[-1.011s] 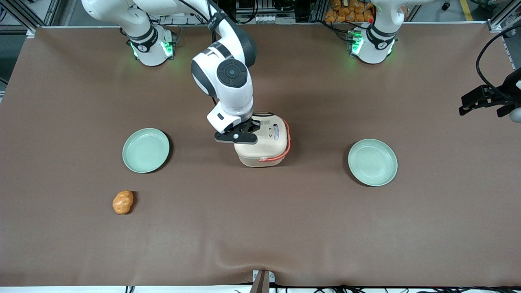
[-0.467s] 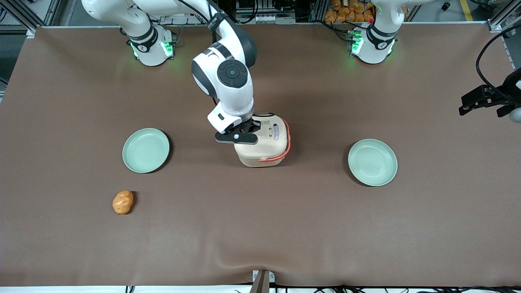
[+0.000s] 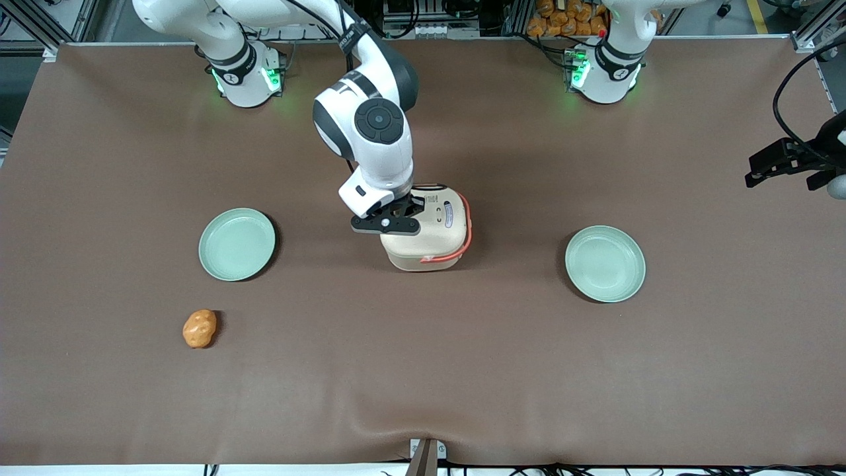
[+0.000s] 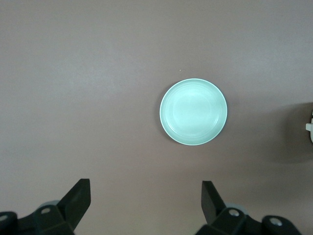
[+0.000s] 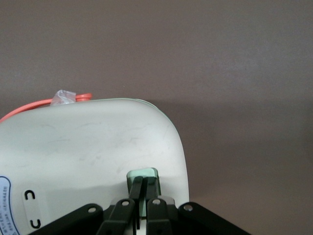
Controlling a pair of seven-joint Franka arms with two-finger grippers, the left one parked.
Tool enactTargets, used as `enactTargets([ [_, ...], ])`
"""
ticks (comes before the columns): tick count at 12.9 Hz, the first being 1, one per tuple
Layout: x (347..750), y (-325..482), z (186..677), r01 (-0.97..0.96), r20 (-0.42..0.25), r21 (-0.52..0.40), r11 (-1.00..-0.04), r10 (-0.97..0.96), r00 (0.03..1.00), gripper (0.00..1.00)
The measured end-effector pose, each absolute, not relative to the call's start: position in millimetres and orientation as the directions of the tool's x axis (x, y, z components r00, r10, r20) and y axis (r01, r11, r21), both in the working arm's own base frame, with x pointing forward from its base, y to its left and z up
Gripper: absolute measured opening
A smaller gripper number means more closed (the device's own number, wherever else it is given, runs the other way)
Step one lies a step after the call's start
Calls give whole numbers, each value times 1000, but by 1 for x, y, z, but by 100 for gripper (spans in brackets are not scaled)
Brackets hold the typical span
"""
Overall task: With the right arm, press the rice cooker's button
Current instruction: 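Press the right gripper fingertips down on the green button, then lift the right gripper off the button as the lid springs up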
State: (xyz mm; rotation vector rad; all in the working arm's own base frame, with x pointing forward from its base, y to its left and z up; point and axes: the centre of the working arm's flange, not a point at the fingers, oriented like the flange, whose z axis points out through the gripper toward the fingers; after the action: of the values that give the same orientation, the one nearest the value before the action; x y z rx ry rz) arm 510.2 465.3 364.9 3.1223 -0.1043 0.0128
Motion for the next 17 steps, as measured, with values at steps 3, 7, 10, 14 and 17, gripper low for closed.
enactTargets([
  [3, 510, 466, 365, -67, 10, 16, -998, -66, 998, 11],
  [7, 511, 465, 371, -67, 15, 11, -998, -67, 998, 11],
  [10, 517, 458, 412, -80, 31, -7, -997, -80, 996, 15],
  [14, 526, 427, 483, -33, 9, 8, -999, -33, 999, 27],
  [17, 532, 388, 535, 12, 15, -1, -1000, 12, 1000, 42],
])
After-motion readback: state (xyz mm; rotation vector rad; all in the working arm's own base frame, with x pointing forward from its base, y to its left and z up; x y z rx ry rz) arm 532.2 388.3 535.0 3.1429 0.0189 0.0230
